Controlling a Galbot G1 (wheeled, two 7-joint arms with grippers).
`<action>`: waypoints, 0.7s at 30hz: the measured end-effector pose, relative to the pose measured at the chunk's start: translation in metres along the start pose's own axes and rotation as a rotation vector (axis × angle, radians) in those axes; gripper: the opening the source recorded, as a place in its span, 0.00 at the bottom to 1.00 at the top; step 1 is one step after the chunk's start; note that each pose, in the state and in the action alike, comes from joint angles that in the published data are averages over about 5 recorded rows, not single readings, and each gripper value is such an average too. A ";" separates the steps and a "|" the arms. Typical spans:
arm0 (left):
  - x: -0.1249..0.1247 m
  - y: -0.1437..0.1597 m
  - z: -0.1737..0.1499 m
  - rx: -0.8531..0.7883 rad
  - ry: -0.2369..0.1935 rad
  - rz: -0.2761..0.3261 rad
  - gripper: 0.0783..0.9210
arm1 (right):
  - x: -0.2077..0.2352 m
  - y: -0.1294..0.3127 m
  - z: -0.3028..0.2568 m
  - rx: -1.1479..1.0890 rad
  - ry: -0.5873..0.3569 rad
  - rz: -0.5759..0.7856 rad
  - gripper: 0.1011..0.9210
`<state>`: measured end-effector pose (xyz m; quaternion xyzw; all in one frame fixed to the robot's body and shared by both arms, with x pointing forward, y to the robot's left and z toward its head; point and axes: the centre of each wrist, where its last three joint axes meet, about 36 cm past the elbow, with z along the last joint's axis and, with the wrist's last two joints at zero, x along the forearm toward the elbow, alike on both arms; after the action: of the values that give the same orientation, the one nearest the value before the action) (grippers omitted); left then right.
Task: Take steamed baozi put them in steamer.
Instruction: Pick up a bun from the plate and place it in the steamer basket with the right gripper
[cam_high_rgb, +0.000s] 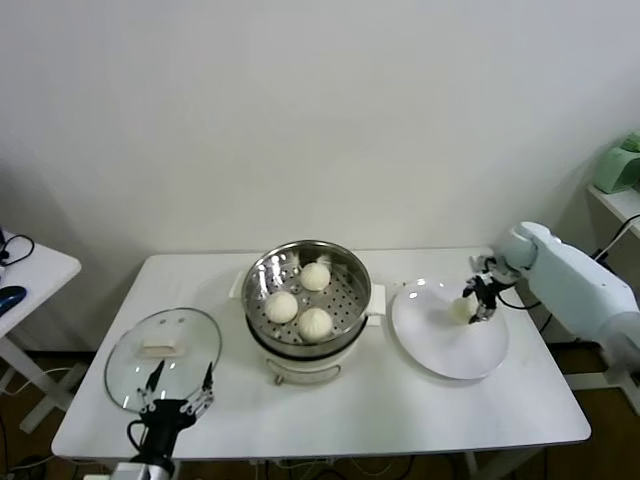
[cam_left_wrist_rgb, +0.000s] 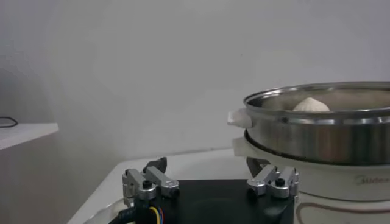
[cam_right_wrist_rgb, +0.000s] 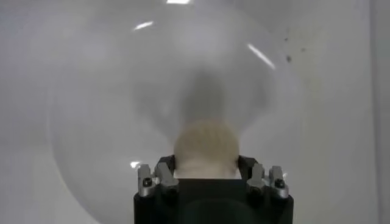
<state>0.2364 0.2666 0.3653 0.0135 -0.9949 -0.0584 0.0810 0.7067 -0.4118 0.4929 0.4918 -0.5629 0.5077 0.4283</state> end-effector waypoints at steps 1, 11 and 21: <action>-0.001 0.000 0.000 0.001 -0.003 0.001 0.88 | 0.008 -0.004 -0.005 0.005 -0.007 0.006 0.69; -0.003 -0.005 -0.008 0.013 -0.033 0.019 0.88 | 0.112 -0.050 -0.083 0.052 -0.100 0.056 0.69; -0.003 -0.015 -0.018 0.023 -0.063 0.039 0.88 | 0.171 -0.065 -0.178 0.064 -0.218 0.042 0.68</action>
<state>0.2429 0.2498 0.3803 -0.0070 -0.9976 -0.0458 0.0508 0.7421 -0.2557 0.6917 0.5460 -0.5997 0.4777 0.3377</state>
